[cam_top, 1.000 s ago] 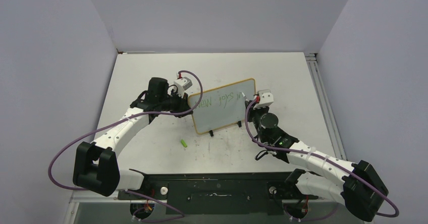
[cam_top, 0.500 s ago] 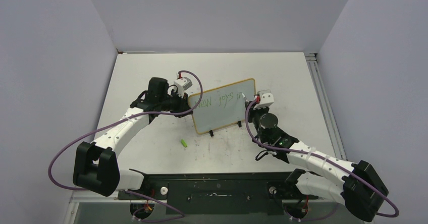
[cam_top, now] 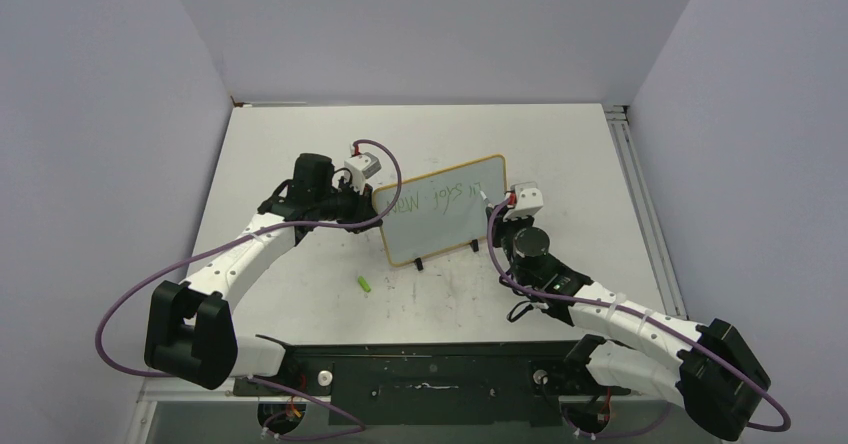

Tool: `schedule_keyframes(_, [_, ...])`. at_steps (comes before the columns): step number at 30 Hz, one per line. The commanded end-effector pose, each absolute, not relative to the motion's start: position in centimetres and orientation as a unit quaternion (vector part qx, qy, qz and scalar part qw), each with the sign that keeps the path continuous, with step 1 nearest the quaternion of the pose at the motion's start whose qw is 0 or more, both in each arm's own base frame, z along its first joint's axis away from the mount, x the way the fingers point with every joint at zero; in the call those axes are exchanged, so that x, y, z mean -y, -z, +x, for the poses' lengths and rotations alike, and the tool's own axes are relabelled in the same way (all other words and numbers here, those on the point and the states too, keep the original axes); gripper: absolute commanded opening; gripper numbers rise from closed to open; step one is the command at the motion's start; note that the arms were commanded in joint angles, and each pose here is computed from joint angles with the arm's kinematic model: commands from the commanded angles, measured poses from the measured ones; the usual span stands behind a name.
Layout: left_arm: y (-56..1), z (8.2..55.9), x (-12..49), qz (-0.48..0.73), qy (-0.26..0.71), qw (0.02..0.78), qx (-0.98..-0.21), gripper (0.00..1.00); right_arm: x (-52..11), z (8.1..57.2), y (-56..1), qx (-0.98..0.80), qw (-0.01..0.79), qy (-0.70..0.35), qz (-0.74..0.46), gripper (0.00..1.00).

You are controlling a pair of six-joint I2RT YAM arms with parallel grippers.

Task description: Write a sentence on the whiteboard

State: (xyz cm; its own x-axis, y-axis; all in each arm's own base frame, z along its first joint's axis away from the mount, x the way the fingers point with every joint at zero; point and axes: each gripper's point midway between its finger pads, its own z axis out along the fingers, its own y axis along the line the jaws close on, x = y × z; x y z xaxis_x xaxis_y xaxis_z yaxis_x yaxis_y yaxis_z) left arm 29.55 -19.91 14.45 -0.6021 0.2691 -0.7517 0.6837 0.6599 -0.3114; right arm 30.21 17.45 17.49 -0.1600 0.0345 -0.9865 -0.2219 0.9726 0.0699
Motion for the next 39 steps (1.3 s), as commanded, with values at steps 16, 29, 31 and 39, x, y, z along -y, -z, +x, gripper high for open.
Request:
schedule_keyframes(16, [-14.6,29.6,20.2,0.298,0.294,0.344,-0.841,0.00,-17.0,29.5,-17.9,-0.754,0.647,-0.105,-0.049,0.05])
schedule_keyframes(29, [-14.6,29.6,20.2,0.297,0.293,0.345,-0.841,0.00,-16.7,29.4,-20.8,-0.731,0.668,-0.134,-0.049,0.05])
schedule_keyframes(31, [-14.6,29.6,20.2,0.297,0.292,0.345,-0.841,0.00,-16.8,29.5,-21.0,-0.729,0.669,-0.137,-0.053,0.05])
schedule_keyframes(39, [-14.6,29.7,20.1,0.296,0.290,0.345,-0.842,0.00,-15.7,30.1,-21.7,-0.719,0.676,-0.153,-0.052,0.05])
